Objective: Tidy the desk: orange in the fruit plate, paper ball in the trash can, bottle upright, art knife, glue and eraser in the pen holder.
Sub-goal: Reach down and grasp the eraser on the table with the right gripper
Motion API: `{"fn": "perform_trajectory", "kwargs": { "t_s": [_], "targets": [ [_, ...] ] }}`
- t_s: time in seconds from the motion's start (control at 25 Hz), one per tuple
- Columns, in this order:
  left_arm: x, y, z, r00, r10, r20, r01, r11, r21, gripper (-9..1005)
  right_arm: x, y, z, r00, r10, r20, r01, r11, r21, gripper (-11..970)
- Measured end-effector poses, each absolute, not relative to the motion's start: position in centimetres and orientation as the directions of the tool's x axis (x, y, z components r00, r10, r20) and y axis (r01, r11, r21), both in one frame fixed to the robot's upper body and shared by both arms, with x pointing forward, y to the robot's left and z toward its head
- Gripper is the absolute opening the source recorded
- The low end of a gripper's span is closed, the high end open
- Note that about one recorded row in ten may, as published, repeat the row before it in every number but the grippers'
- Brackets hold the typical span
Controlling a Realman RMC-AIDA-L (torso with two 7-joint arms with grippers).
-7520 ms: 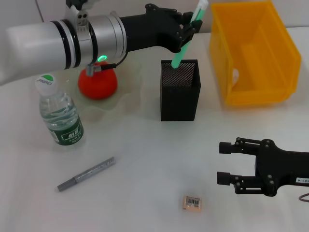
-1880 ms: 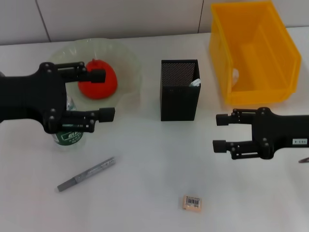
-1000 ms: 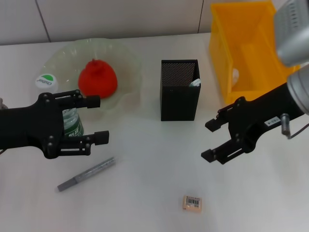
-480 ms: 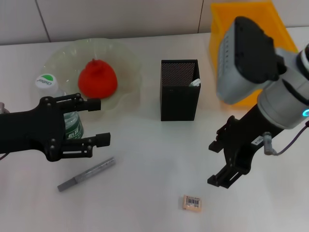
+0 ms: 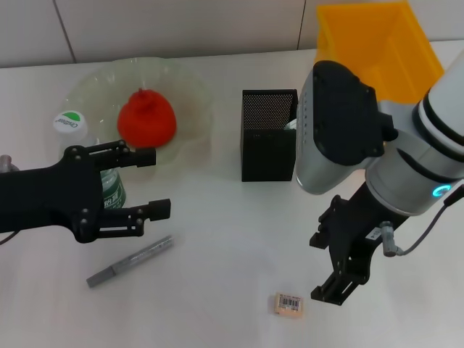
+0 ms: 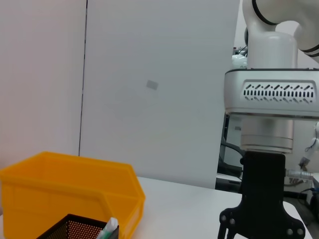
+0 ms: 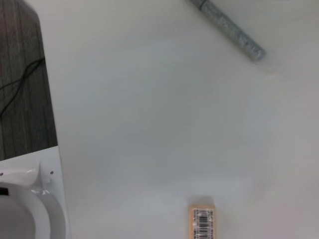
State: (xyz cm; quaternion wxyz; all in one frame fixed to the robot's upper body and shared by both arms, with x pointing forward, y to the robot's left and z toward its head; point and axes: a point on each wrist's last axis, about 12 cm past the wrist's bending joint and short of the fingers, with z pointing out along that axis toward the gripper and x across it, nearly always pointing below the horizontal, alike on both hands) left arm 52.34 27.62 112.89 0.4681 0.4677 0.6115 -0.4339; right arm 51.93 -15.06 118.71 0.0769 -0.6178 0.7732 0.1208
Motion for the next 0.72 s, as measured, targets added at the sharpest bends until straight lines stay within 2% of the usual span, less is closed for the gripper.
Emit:
{"fn": "perform_trajectory", "kwargs": {
  "t_s": [0.72],
  "targets": [
    [52.1,27.1,112.5,-0.109,0.156,-0.982,0.980,0.179,-0.081,802,51.3,-13.2,116.3,-0.221,-0.946,-0.238,-0.974,0.199,0.112,761]
  ]
}}
